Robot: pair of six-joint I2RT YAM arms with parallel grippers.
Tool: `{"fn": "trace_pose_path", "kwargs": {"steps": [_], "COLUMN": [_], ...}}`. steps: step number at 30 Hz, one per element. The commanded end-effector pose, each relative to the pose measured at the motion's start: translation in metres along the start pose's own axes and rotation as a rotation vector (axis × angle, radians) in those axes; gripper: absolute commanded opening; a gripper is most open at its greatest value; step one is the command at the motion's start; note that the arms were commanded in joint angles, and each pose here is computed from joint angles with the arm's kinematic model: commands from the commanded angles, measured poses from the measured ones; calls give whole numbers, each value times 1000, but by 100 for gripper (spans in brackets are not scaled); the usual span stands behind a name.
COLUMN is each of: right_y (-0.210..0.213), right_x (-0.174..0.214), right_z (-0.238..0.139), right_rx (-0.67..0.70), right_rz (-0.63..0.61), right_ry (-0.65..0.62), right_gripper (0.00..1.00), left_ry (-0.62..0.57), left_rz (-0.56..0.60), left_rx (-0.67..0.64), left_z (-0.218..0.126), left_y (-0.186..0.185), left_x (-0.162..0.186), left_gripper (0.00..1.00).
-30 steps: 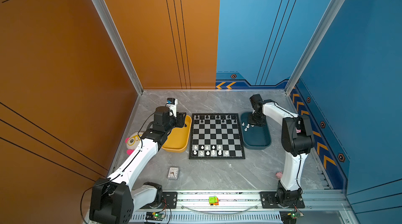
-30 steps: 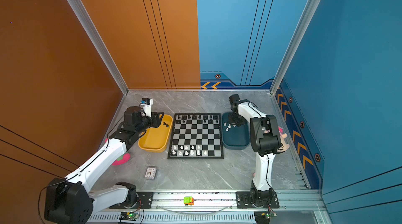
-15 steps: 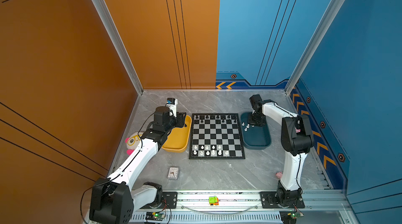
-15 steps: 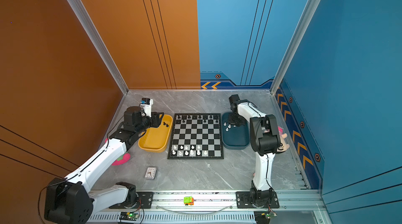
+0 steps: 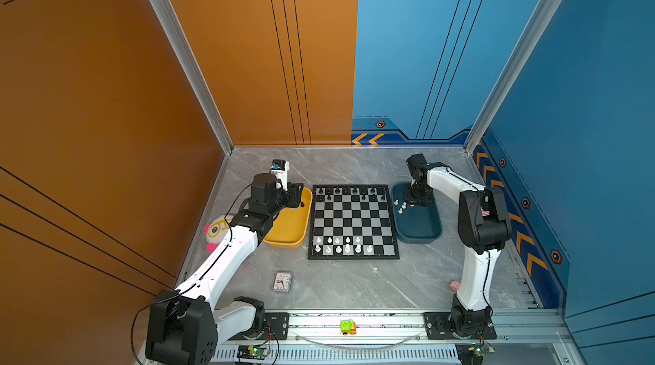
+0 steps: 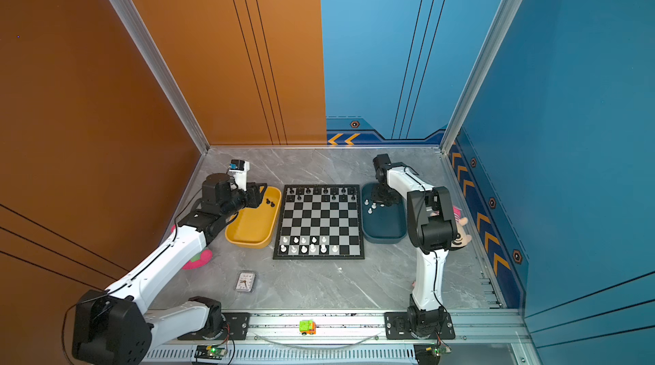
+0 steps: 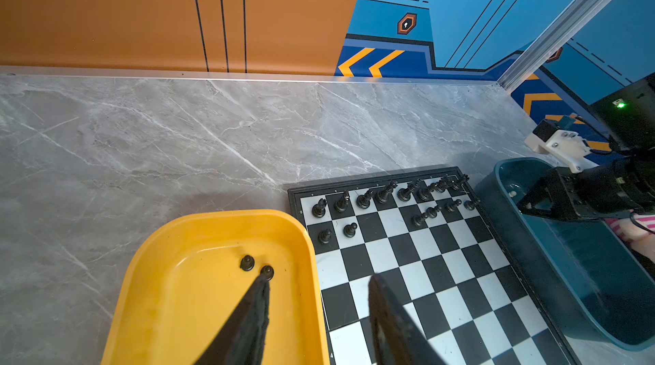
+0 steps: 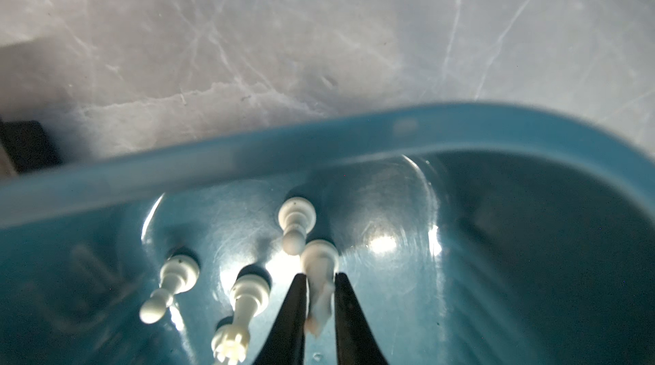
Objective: Set up the chess pieces on the board
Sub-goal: 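Close the right gripper on a white piece in the teal tray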
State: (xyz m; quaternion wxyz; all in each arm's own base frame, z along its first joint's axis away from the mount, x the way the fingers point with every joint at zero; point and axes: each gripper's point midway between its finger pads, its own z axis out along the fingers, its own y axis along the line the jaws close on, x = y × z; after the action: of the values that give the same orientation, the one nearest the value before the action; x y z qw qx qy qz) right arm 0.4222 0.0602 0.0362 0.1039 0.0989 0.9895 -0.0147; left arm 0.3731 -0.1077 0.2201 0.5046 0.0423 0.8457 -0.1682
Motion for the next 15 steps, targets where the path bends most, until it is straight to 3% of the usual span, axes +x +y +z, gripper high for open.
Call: {"fn": "trace_pose_path", "kwargs": {"steps": [1,15], "right_y": [-2,4], "right_x": [-1,-7], "right_z": [-15,-16], "right_rx": [1,-7], "right_rz": [11,13], "right_ry": [-13,-28], "right_gripper": [19,20], "left_ry": [-35,-32], "left_rz": [11,11], "left_rx": [12,13], "left_z": [-4,-3], "left_y": [-1,-2], "left_x": [-14,-13], "left_gripper": [47,47]}}
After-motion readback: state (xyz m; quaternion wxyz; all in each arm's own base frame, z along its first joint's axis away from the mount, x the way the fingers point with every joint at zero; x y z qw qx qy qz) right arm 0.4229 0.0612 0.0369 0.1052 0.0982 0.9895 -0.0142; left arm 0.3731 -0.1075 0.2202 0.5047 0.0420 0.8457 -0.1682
